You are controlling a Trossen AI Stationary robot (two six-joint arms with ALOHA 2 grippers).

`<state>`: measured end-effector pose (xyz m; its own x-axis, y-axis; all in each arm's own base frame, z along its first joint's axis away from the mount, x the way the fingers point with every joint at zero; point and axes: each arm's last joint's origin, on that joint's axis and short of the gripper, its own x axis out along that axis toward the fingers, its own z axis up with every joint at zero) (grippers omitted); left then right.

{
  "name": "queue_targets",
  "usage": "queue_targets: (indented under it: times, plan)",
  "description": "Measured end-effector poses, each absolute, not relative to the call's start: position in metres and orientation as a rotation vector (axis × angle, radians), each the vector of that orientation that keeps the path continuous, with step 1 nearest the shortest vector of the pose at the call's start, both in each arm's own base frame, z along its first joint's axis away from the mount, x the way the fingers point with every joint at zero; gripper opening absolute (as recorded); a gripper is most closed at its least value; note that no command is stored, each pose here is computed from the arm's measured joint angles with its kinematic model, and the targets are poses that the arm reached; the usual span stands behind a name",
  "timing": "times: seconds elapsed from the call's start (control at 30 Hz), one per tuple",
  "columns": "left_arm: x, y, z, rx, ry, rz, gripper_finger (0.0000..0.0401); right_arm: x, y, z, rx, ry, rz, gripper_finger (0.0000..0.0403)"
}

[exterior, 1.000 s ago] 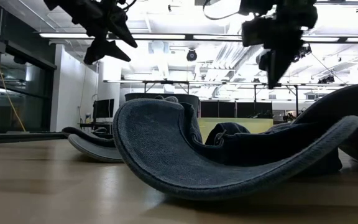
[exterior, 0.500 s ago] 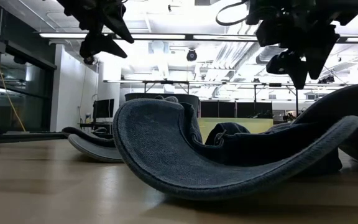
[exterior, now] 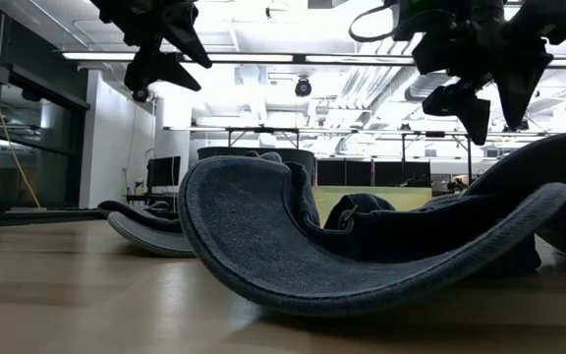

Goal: Pick & Place hat
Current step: Put the right gray cap into the yellow bin

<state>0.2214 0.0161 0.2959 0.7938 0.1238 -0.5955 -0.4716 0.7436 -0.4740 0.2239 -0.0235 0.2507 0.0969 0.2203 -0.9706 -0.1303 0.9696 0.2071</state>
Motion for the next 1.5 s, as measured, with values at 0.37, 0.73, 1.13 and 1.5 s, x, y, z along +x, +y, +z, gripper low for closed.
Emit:
queue_targets:
  times: [0.37, 0.73, 1.13, 1.5]
  plan:
    - [0.222, 0.016, 0.296, -0.658, 0.569, 0.346, 0.0191, 0.225, -0.003, 0.250, -0.078, 1.475, 0.254, 0.0269]
    - [0.222, 0.016, 0.296, -0.655, 0.570, 0.344, 0.0191, 0.225, 0.015, 0.249, -0.063, 1.474, 0.329, 0.0269]
    - [0.222, 0.016, 0.296, -0.634, 0.577, 0.327, 0.0191, 0.206, 0.021, 0.202, -0.009, 1.595, 0.303, 0.0266]
    - [0.222, 0.016, 0.296, -0.633, 0.578, 0.326, 0.0191, 0.210, 0.022, 0.174, 0.026, 1.459, 0.325, 0.0266]
